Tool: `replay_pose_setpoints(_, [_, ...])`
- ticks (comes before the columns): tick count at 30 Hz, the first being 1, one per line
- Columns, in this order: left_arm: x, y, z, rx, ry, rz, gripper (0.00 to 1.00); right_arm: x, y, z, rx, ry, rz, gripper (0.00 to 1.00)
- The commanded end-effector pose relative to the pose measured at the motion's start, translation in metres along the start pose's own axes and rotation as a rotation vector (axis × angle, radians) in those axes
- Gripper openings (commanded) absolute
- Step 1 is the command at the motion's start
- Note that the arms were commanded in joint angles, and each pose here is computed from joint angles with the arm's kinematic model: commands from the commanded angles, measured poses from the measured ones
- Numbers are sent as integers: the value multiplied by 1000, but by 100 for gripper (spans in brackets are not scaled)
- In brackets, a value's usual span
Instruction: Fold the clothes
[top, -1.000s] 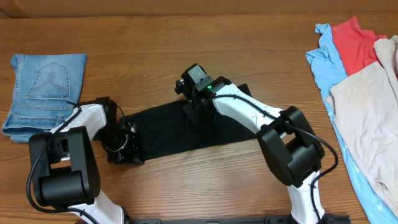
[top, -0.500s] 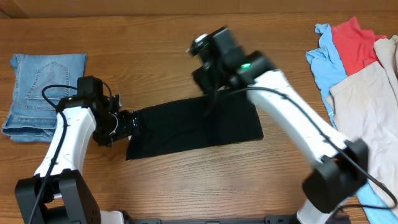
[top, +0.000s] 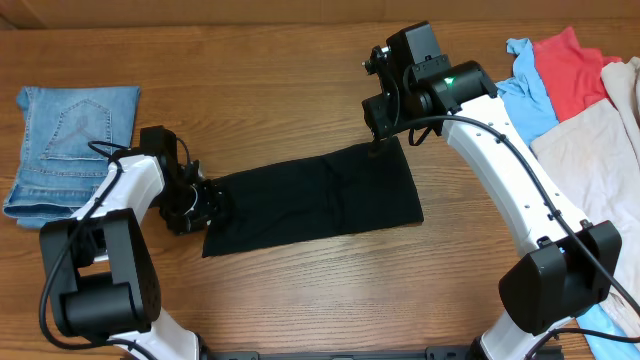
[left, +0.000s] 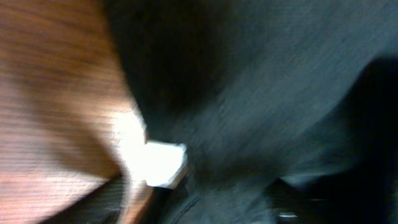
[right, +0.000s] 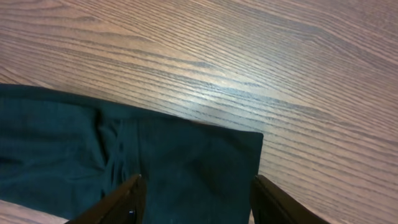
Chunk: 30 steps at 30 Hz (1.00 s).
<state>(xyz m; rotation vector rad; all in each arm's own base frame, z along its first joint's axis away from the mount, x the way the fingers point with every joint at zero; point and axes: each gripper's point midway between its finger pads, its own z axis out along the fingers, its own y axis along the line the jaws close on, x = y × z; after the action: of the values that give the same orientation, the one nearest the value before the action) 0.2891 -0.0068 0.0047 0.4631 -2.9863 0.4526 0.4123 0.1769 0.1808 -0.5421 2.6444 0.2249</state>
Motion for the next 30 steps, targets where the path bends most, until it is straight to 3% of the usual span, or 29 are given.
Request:
replay_pose_setpoints(1, [5, -6, 13, 62, 50, 29, 18, 0, -1, -1, -4, 0, 32, 57])
replay_pose_setpoints(2, [6, -5, 13, 62, 50, 32, 9, 0, -2, -1, -4, 1, 38, 57])
replay_pose_setpoints(4, [7, -4, 12, 61, 54, 45, 4, 2, -3, -1, -2, 7, 40, 57])
replay_pose_setpoints(9, [2, 13, -3, 21, 39, 34, 4, 7, -13, -2, 11, 29, 65, 57])
replay_pose_setpoints(18, [-50, 61, -111, -19, -175, -91, 4, 18, -54, -7, 52, 54, 153, 57])
replay_pose_setpoints(26, [-84, 45, -205, -55, -365, -32, 4, 23, -61, -8, 59, 72, 169, 57])
replay_pose_setpoints(30, [-84, 19, -222, -25, -384, 21, 4, 23, -61, -8, 59, 71, 169, 57])
